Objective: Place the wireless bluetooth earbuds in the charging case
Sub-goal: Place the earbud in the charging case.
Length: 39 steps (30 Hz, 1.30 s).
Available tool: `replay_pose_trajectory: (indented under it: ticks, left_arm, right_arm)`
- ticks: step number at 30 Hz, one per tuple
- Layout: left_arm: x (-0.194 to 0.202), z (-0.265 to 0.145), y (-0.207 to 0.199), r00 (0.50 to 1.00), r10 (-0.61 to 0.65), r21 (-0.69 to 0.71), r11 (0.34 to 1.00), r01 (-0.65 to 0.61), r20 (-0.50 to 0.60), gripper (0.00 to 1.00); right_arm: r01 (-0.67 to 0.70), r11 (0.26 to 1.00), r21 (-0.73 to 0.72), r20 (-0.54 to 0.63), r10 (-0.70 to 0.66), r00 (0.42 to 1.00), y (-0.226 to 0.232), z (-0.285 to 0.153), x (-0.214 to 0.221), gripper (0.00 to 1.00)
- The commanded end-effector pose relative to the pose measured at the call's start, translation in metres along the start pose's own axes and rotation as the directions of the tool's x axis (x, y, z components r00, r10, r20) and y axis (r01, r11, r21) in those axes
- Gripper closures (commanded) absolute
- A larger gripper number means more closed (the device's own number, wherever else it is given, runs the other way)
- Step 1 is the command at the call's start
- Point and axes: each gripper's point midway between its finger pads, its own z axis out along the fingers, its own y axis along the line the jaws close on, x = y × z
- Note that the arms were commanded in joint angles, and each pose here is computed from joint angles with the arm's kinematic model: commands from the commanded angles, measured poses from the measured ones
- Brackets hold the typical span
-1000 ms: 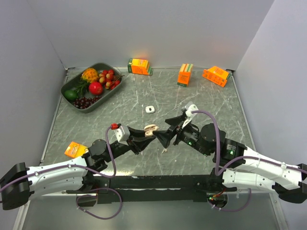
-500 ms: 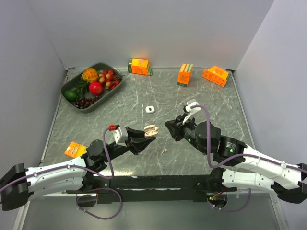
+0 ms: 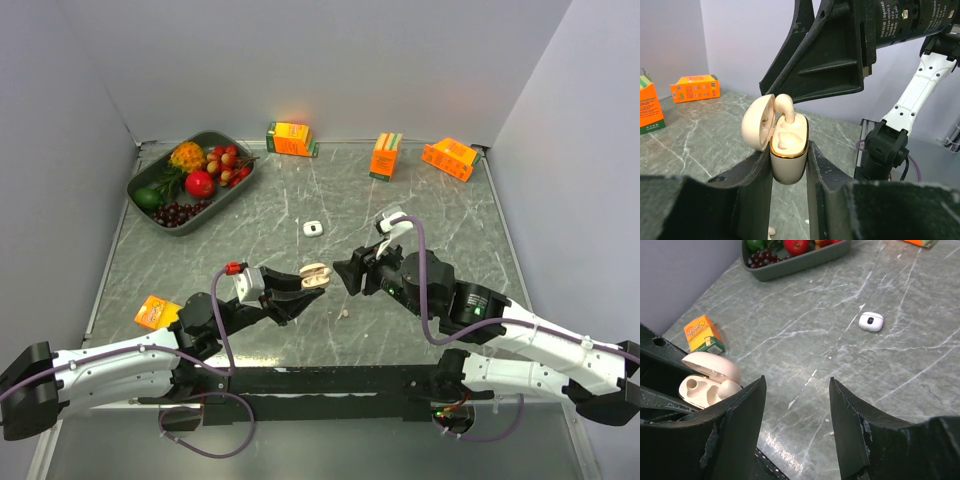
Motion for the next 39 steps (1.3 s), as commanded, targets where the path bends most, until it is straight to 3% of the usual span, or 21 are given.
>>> replay_pose_trajectory:
  ticks: [1, 39]
  left_arm:
    - [-0.018, 0.001, -0.005, 0.998, 0.013, 0.022, 1.000, -0.015, 0.065, 0.99]
    - [-0.018, 0.006, 0.007, 0.998, 0.023, -0.040, 0.999, -0.021, 0.063, 0.99]
  right_arm:
    - [-0.021, 0.999, -0.045, 0.042, 0.023, 0.999, 0.011, -0.005, -0.023, 0.39]
    - [-0.002, 0.983, -0.182, 0.049, 0.011, 0.999, 0.046, -0.016, -0.030, 0.38]
